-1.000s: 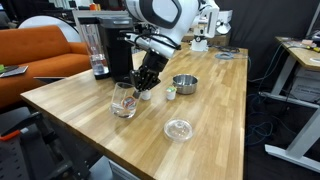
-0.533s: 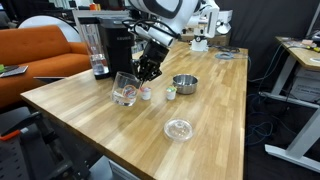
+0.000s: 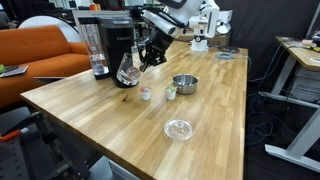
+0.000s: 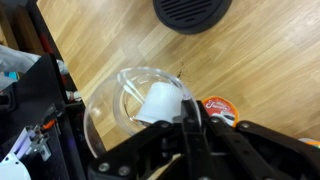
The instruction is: Place the cup on the coffee maker
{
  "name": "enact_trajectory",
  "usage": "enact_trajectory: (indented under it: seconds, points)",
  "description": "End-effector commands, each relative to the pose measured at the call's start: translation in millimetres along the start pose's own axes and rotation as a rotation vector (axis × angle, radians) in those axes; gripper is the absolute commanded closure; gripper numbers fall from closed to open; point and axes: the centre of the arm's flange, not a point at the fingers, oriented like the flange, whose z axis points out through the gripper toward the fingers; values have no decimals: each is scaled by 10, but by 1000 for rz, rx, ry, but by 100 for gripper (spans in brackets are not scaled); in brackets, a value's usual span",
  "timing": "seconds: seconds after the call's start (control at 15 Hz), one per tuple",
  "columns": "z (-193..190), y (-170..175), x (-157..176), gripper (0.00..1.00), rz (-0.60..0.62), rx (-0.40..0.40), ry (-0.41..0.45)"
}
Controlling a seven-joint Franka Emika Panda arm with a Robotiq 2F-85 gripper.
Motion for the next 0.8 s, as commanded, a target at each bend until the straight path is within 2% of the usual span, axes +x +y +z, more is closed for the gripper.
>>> enact_trajectory:
  seconds: [0.0, 0.73]
  points:
    - [-40, -178, -134, 99, 63, -14, -80]
    - [151, -467, -600, 99, 64, -19, -102]
